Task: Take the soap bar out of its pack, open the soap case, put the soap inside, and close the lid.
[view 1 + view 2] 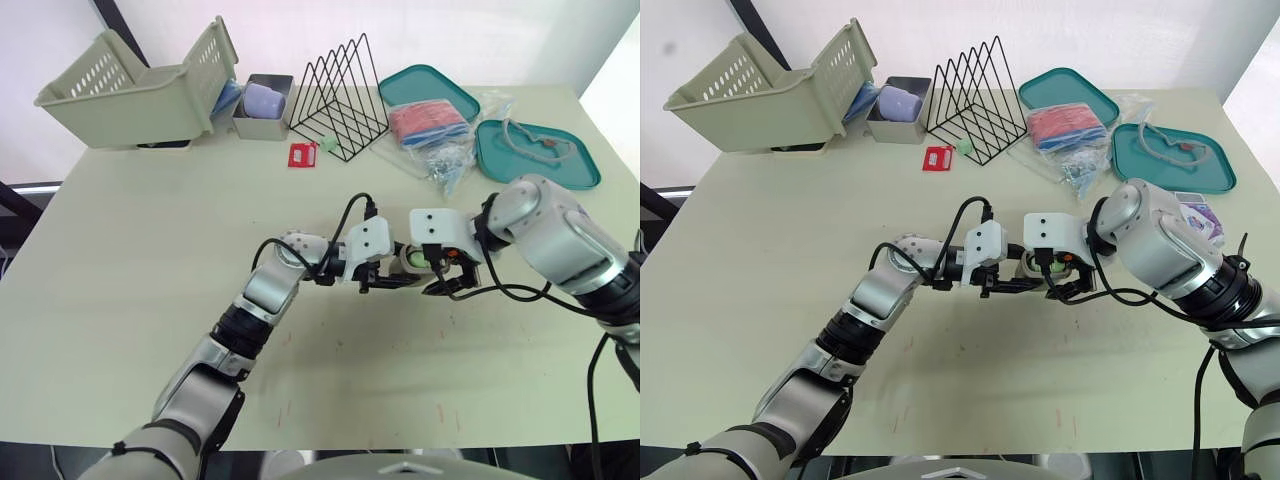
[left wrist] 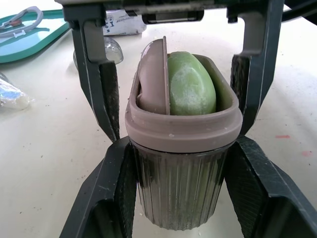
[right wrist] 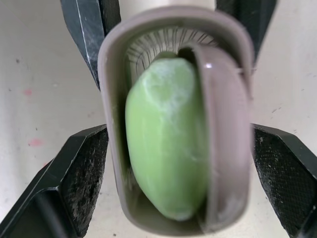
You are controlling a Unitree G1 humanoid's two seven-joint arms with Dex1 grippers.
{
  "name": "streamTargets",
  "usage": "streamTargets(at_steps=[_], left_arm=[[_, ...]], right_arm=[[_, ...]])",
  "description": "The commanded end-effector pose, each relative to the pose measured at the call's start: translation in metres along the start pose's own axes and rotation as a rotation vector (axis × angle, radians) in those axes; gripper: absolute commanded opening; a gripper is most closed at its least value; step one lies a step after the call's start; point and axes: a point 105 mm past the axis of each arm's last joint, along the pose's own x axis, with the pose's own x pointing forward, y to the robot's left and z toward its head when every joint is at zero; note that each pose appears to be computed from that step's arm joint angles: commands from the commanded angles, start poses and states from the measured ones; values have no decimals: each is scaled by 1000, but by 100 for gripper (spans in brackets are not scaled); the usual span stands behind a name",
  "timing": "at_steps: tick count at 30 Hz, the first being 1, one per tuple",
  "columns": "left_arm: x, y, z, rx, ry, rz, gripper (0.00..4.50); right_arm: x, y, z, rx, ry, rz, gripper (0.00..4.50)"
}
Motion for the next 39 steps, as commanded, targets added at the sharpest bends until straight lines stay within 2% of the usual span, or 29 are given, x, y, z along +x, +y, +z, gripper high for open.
streamTargets(at_steps=[1, 6, 9, 15, 19, 26, 39], left_arm=[[-7, 3, -3, 1, -9, 31, 199], [-11, 2, 0, -31, -80, 47, 199], [-16, -3, 4, -55, -139, 44, 199], [-32, -11, 7, -103, -215, 30, 199], [-41, -16, -1, -133, -223, 26, 199], [-47, -14, -6, -138, -228, 60, 199], [-54, -25, -14, -125, -200, 45, 199]], right_arm=[[-14, -4, 5, 22, -83, -25, 446], [-27, -5, 1, 110, -259, -9, 446], [-29, -5, -5, 96, -384, -24, 446], [-17, 8, -12, 77, -668, -55, 446], [-7, 17, -26, 95, -785, -104, 446], [1, 30, -39, 164, -909, -187, 446], [-22, 45, -73, 310, -881, -454, 446]])
